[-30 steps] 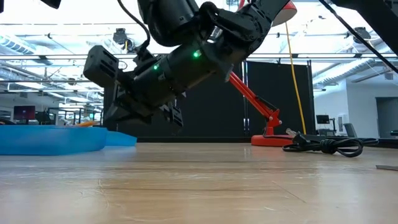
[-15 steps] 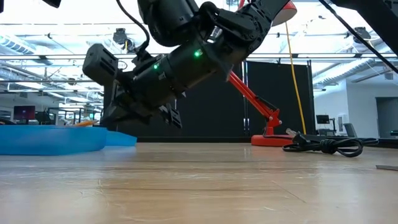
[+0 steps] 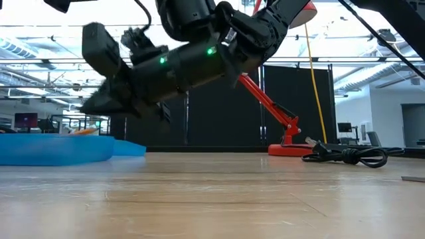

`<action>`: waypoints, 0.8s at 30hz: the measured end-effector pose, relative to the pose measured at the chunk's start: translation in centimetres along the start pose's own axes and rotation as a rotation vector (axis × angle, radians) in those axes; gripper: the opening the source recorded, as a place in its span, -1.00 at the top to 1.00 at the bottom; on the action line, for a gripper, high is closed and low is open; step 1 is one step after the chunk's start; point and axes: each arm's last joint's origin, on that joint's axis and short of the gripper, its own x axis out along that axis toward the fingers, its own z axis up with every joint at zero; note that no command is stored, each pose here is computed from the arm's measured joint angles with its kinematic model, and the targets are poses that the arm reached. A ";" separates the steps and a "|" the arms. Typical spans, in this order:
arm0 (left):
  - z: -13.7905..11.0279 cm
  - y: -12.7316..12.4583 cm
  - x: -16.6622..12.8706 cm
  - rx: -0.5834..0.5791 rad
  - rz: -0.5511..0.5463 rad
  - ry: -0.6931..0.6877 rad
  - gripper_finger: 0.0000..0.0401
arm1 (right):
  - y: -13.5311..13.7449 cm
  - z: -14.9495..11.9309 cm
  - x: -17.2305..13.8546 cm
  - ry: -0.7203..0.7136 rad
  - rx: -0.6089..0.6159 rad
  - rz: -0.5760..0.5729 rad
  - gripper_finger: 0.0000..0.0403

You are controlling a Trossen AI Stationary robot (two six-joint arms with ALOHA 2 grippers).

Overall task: Pick & place school supplies into a supply box
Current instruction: Put the yellow pencil into the blue supply box

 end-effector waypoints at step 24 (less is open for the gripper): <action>0.1 -0.9 -1.0 0.048 -0.038 -0.034 0.47 | -0.9 1.6 -0.6 0.174 -0.627 0.085 0.26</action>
